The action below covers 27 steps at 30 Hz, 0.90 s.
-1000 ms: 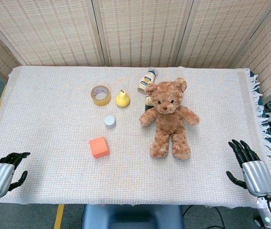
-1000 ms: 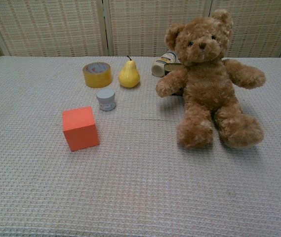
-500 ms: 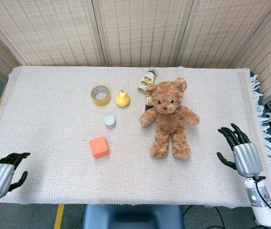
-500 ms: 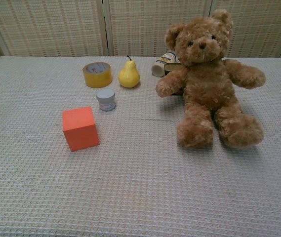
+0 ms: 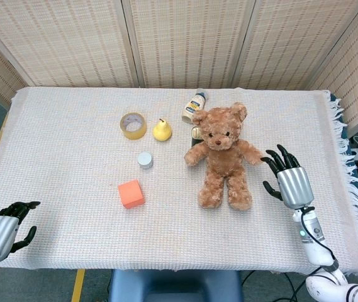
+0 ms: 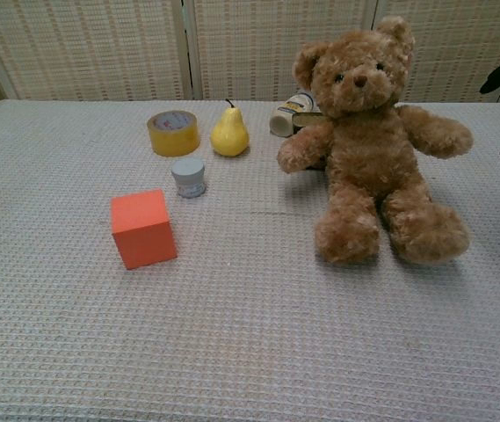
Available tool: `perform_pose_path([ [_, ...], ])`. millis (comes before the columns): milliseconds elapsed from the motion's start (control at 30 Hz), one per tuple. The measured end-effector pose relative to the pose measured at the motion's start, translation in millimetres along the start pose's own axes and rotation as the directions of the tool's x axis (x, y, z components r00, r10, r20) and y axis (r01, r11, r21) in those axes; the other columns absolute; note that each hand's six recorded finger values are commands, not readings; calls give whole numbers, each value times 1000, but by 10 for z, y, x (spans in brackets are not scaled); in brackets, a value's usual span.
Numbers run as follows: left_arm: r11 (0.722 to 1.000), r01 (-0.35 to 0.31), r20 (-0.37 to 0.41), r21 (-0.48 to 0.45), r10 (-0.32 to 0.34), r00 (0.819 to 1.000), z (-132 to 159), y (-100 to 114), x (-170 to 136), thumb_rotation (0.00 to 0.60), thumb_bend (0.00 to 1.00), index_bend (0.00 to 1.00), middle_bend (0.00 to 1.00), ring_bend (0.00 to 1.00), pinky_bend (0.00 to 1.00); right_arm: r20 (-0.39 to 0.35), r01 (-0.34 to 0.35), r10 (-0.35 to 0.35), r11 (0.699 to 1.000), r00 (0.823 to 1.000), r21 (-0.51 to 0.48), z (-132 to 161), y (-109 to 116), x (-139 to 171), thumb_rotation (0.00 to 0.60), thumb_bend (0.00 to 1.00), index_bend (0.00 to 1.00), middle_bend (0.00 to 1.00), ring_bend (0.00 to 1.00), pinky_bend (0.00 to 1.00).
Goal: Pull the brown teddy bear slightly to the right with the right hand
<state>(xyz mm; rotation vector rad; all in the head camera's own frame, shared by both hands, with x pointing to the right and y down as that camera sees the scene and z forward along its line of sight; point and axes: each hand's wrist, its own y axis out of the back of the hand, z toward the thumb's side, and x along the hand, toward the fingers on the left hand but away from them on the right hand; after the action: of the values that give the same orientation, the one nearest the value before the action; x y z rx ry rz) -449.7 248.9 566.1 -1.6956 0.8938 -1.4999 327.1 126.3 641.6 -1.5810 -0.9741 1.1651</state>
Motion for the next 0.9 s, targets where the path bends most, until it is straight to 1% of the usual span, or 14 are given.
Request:
perform_pose_path([
  [300,1000,2,3,-9,-2,1000,-13,11,-8,600,420,223,288,224,386,51,9,-14,996,999,90,-36,-250,-309,600,133,239,180,58,233],
  [533,1000,6,3,-10,-6,1000,-15,9,-5,600,418,222,289,224,386,73,1,-9,994,997,110,-56,-374,-432,600,133,240,180,58,233],
  [900,1000,10,-3,-19,-10,1000,-31,8,8,600,420,222,290,224,386,101,-24,10,990,995,136,-84,-581,-550,600,133,298,188,62,254],
])
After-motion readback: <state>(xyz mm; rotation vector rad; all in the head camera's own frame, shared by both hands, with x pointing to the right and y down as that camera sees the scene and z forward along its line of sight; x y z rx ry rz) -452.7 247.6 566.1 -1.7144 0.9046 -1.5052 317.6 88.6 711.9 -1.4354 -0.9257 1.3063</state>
